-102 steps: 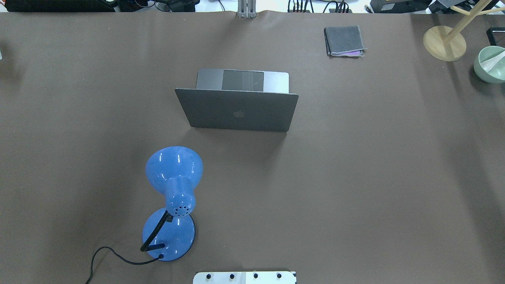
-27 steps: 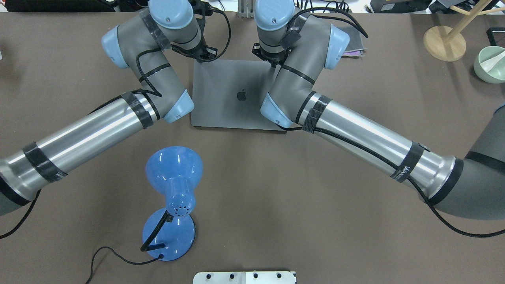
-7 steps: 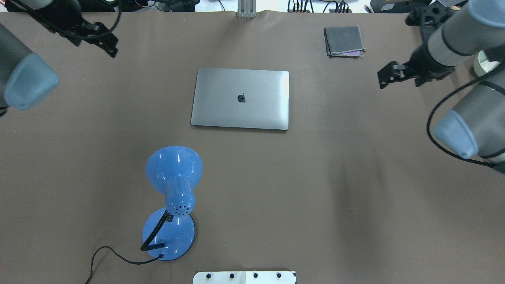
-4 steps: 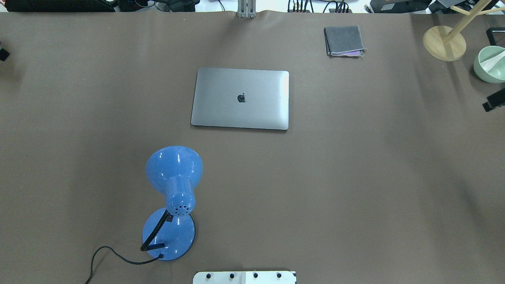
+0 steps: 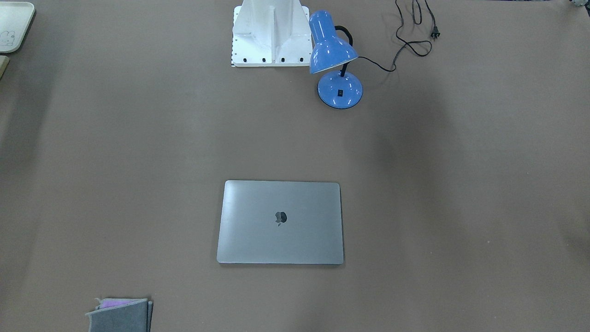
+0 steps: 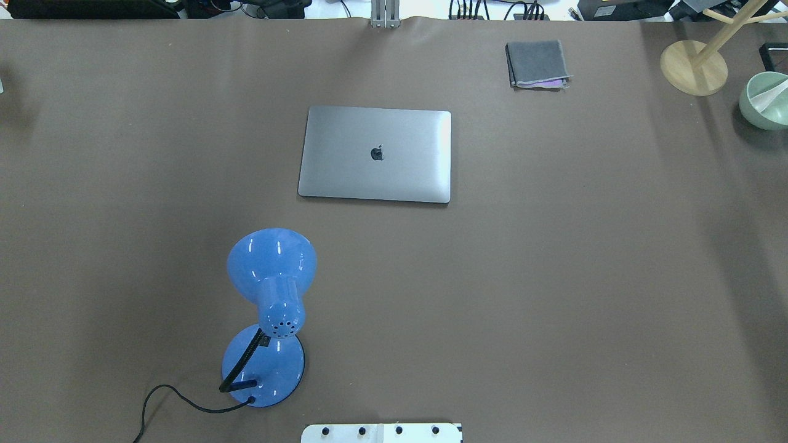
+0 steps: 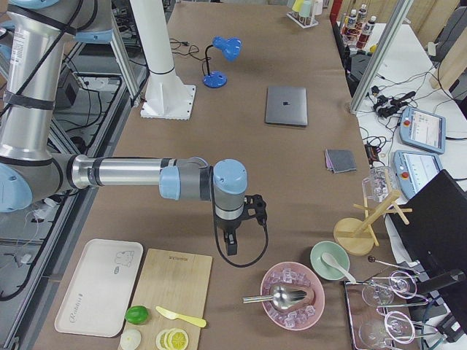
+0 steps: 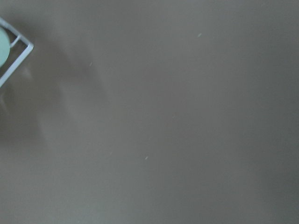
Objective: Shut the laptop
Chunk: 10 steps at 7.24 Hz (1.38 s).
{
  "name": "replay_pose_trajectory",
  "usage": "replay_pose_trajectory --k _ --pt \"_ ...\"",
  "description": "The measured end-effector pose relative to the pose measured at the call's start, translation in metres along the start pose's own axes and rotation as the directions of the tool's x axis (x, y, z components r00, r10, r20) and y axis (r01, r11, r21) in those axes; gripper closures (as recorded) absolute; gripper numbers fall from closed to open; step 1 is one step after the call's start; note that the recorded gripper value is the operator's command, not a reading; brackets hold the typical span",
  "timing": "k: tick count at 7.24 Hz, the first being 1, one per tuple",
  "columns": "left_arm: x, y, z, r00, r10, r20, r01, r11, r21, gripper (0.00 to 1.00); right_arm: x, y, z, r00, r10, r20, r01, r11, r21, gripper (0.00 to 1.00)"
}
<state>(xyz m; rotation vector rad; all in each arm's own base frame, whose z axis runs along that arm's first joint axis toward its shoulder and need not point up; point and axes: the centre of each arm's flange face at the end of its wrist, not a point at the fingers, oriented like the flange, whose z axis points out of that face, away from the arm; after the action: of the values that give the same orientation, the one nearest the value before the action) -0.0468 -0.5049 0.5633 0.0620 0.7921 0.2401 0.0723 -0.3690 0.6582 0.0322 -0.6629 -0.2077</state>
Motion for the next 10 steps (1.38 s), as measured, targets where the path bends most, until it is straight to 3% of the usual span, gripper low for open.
replay_pose_trajectory --k 3,10 --pt "-0.029 0.027 0.016 0.998 -0.067 -0.003 0.066 0.997 -0.027 0.02 0.014 0.016 0.012 1.0 0.03 0.002 -0.03 0.999 -0.017 0.0" --pt "-0.026 0.031 0.015 0.998 -0.057 0.0 0.057 0.998 -0.023 0.02 0.014 0.018 0.013 1.0 0.024 0.006 -0.024 1.0 -0.018 0.0"
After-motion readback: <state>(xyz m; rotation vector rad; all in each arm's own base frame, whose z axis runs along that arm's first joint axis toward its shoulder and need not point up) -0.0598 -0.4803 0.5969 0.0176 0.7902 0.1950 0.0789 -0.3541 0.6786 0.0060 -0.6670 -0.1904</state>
